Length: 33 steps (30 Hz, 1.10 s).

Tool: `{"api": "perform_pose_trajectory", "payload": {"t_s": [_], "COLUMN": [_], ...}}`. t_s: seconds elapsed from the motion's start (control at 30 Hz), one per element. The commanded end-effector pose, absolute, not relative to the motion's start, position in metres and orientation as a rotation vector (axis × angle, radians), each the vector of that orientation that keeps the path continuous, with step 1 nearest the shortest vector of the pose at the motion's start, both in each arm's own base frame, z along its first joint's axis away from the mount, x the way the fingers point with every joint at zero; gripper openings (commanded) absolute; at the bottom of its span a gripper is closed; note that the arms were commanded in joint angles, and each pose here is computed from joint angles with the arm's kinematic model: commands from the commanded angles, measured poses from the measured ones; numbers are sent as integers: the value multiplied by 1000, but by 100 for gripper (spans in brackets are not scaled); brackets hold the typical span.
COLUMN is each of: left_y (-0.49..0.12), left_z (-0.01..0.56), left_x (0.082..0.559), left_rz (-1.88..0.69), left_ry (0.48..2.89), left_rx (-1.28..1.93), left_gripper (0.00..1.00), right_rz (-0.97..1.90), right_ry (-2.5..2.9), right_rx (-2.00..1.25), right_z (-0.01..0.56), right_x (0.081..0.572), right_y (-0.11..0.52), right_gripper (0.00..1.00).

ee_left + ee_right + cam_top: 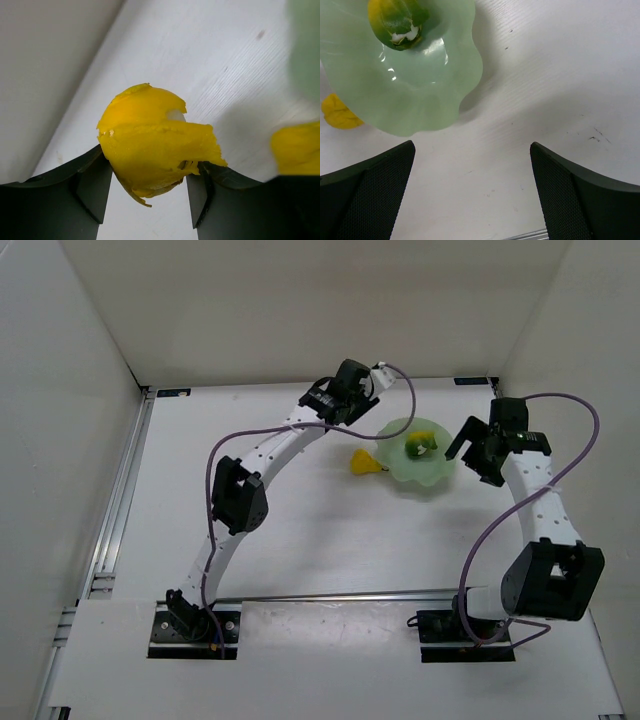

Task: Place and organize the fake fruits in the fruit bowl

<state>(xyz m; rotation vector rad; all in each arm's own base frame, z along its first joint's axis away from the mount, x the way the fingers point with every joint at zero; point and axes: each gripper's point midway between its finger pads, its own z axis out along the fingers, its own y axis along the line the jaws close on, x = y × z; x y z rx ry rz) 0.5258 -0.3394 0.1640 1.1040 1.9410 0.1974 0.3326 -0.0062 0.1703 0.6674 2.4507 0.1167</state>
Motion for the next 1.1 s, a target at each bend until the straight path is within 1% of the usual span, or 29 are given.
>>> {"api": "perform_pose_trajectory", "payload": {"t_s": [0.0,0.13,0.2,0.27,0.3,0.4,0.43,0.47,0.5,0.53,0.67,0.73,0.8,0.83,0.87,0.9,0.97,1.0,1.03,1.07], "left_y": [-404,-434,-447,-453,-461,-475,-480,-481,-481,-485,-475,-465,-440,-424,-410,-381,-343,-313,-295,-274], "left_z": [250,238,239,238,243,240,240,242,242,242,274,301,323,346,352,355,372,355,350,355], "left_x": [483,463,460,459,453,444,439,439,439,435,435,433,448,451,458,475,485,498,502,501], "left_rz": [3,-155,-248,-284,-304,-314,-321,-323,-323,-329,-313,-295,-278,-267,-246,-191,-133,-68,-36,-9], "left_ry": [1762,1758,1762,1755,1736,1709,1704,1696,1696,1692,1672,1644,1655,1642,1654,1688,1695,1753,1778,1788], "left_rx": [1051,1104,1075,1077,1087,1116,1126,1121,1121,1129,1062,1019,925,865,820,734,661,628,608,580], "left_gripper": [47,50,52,54,58,65,81,93,100,100,100,100,100,100,100,100,100,100,100,100], "right_rz": [130,108,102,89,84,71,64,65,68,62,83,113,137,139,163,159,191,178,179,135], "right_ry": [2406,2351,2314,2286,2260,2245,2256,2253,2242,2245,2252,2256,2267,2257,2295,2313,2387,2384,2391,2451], "right_rx": [676,722,719,729,727,715,707,706,703,691,617,560,455,415,349,282,113,12,-104,-174], "right_z": [179,191,200,206,213,215,213,213,216,216,221,223,226,231,225,224,211,218,217,199], "right_x": [329,319,313,309,306,299,297,294,292,292,290,292,297,302,307,311,323,331,335,342], "right_y": [-6,-15,-17,-21,-23,-24,-24,-24,-24,-25,-20,-15,-3,0,14,22,55,66,91,101], "right_gripper": [100,100,100,100,100,100,100,100,100,100,100,100,100,100,100,100,100,100,100,100]}}
